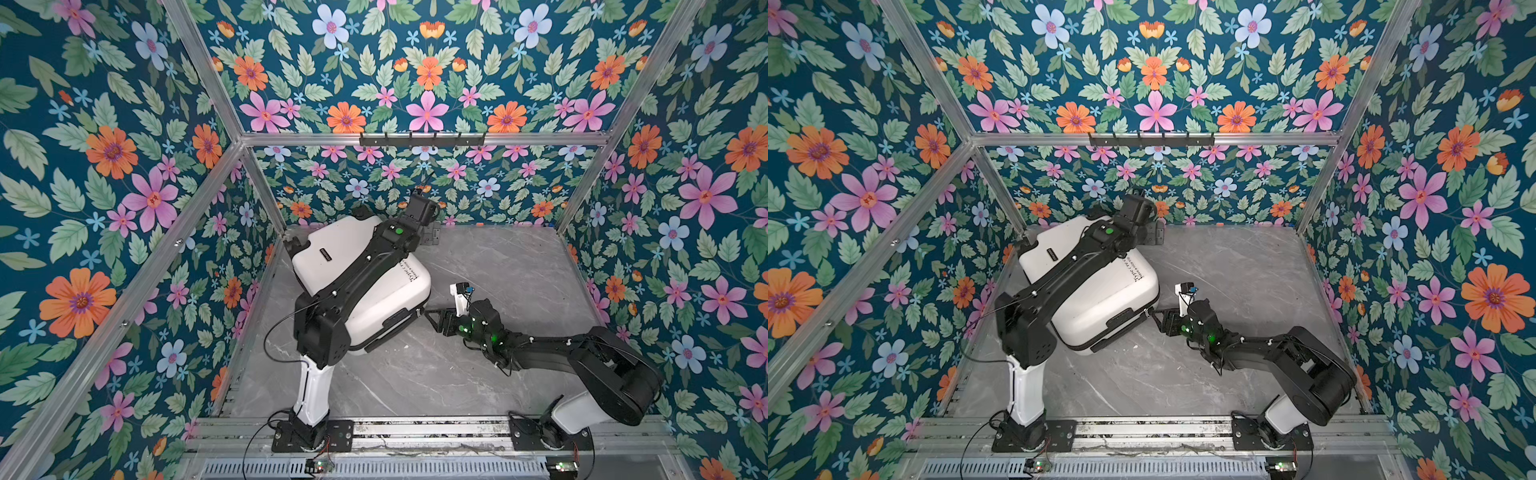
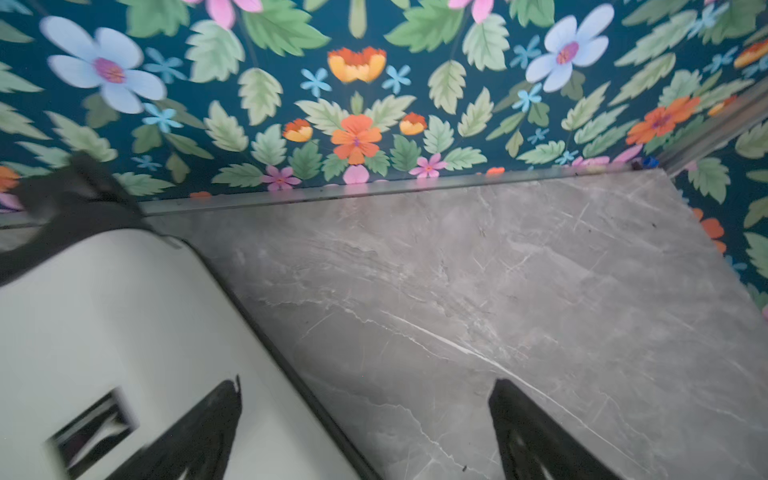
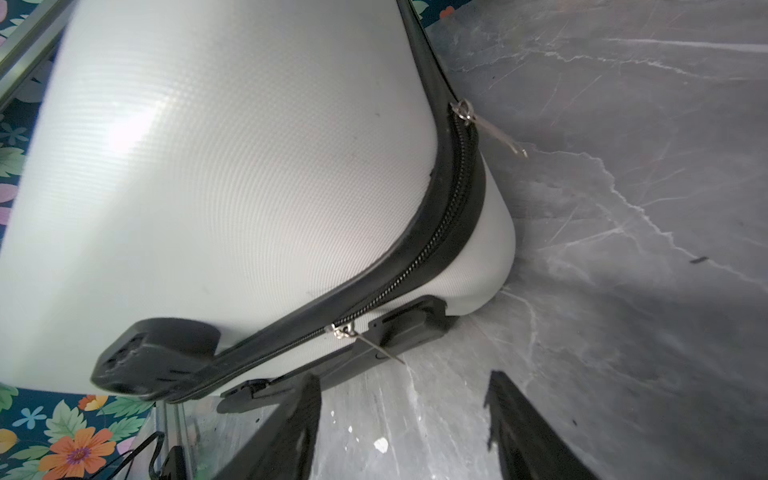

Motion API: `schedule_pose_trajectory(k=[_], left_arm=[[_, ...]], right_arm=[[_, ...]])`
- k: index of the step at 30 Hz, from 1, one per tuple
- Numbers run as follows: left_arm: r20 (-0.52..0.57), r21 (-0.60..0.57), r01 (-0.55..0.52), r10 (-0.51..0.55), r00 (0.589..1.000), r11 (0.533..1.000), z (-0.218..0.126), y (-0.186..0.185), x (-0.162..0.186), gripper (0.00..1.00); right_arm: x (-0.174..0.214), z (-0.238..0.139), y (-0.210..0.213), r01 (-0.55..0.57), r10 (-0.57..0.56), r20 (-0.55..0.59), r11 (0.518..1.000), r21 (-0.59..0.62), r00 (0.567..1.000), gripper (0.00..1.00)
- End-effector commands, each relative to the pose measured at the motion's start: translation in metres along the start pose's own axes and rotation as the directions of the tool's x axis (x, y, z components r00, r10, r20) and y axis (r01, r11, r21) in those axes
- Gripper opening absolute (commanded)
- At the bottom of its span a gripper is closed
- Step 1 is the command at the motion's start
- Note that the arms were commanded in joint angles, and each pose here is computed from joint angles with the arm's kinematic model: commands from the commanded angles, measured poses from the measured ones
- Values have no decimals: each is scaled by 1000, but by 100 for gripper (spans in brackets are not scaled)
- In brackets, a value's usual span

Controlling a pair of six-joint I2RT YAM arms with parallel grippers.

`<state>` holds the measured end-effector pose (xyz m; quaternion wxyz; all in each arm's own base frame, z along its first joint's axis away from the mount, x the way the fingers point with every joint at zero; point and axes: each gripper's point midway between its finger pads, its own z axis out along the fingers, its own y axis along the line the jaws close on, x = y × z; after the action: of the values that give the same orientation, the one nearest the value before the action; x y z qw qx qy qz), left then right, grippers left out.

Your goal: Pack the luggage

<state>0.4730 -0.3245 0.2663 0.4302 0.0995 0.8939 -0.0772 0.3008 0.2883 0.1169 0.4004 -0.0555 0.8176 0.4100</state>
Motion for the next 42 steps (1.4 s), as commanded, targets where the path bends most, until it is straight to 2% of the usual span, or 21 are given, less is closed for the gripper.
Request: schedule_pose_trajectory(k=[1,6,10,13,15,18,22,25,27,31,33,36,40,42], left_arm=[[-163,75,-111,122,979,991,11,-17,35,92],[-319,90,-145,167,933,985,14,-12,75,81],[-447,98,-150,179,876,984,5,-4,115,70],[-499,87,-138,164,851,987,-2,2,132,62],[-496,79,-126,149,856,989,-6,4,135,61],[-460,63,-113,129,878,992,-12,8,130,62],[-403,50,-93,105,909,994,-19,9,116,66],[-343,45,-75,86,935,996,-23,8,98,76],[-276,48,-51,62,959,998,-31,6,77,84],[-62,-22,34,-35,997,999,-77,28,16,94],[15,-71,92,-92,996,993,-110,54,0,97],[98,-123,218,-207,974,968,-150,100,1,99],[148,-190,404,-381,913,895,-178,172,42,99],[153,-198,468,-444,883,861,-183,194,64,98]], right_arm=[[-12,-5,7,62,-62,57,998,-9,996,69],[-10,-15,11,181,-181,59,984,6,982,67],[-2,-8,14,204,-203,48,979,-23,978,51],[6,-1,18,228,-226,46,973,-44,973,48],[13,4,25,248,-245,39,967,-65,969,48],[19,11,33,284,-281,58,957,-57,958,50],[18,16,32,273,-268,92,961,-47,959,52],[24,23,34,287,-282,83,956,-55,956,47],[26,26,42,307,-300,96,949,-72,949,46],[38,28,62,360,-354,74,929,-90,932,54],[43,26,66,370,-365,64,925,-91,929,57],[41,17,77,372,-365,80,921,-112,928,60],[51,21,80,396,-391,64,910,-126,918,56],[56,26,77,397,-393,58,910,-123,918,53]])
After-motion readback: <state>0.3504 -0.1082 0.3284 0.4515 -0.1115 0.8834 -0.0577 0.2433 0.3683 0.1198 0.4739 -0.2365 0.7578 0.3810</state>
